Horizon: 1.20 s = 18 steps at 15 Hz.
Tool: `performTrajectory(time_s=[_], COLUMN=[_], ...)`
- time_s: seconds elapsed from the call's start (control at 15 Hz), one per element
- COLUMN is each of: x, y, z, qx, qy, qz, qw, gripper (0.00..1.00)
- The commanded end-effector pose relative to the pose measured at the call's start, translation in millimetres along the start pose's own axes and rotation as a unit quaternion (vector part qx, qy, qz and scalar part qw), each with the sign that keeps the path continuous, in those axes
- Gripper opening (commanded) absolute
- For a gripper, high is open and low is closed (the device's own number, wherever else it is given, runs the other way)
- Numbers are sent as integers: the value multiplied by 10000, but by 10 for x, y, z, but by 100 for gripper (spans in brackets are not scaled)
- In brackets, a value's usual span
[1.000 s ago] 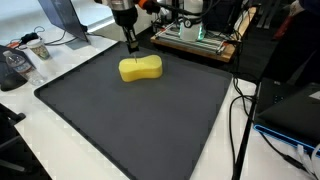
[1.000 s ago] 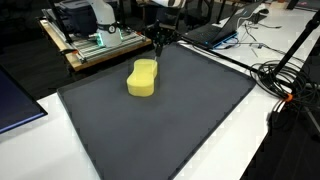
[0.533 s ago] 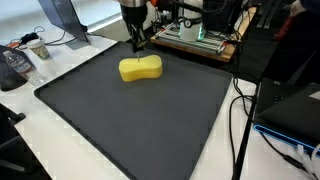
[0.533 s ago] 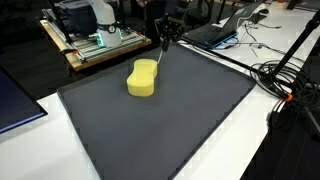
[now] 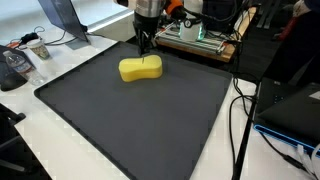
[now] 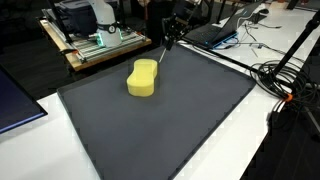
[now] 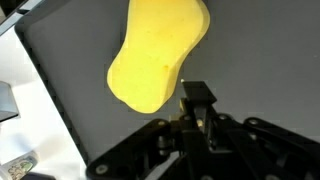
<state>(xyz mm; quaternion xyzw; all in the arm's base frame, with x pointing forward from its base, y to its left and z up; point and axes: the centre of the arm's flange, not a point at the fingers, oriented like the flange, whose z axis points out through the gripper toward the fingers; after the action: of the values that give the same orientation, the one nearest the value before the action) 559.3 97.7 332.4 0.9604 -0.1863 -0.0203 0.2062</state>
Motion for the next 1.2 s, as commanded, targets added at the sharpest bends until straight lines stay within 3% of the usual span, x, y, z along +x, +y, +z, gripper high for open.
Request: performTrajectory(time_s=[0.0,0.67,0.87,1.13], x=[22,-72,-64,72], y=[-311,-954,-1054,-1040], z=[70,464,540,617], qx=[-477,-1248,-1286,-1038], qy=[33,-136,-145,-130], qz=[-10,-231,-319,-487], qw=[9989,9918,9911,9933], gripper=[3,3,3,3])
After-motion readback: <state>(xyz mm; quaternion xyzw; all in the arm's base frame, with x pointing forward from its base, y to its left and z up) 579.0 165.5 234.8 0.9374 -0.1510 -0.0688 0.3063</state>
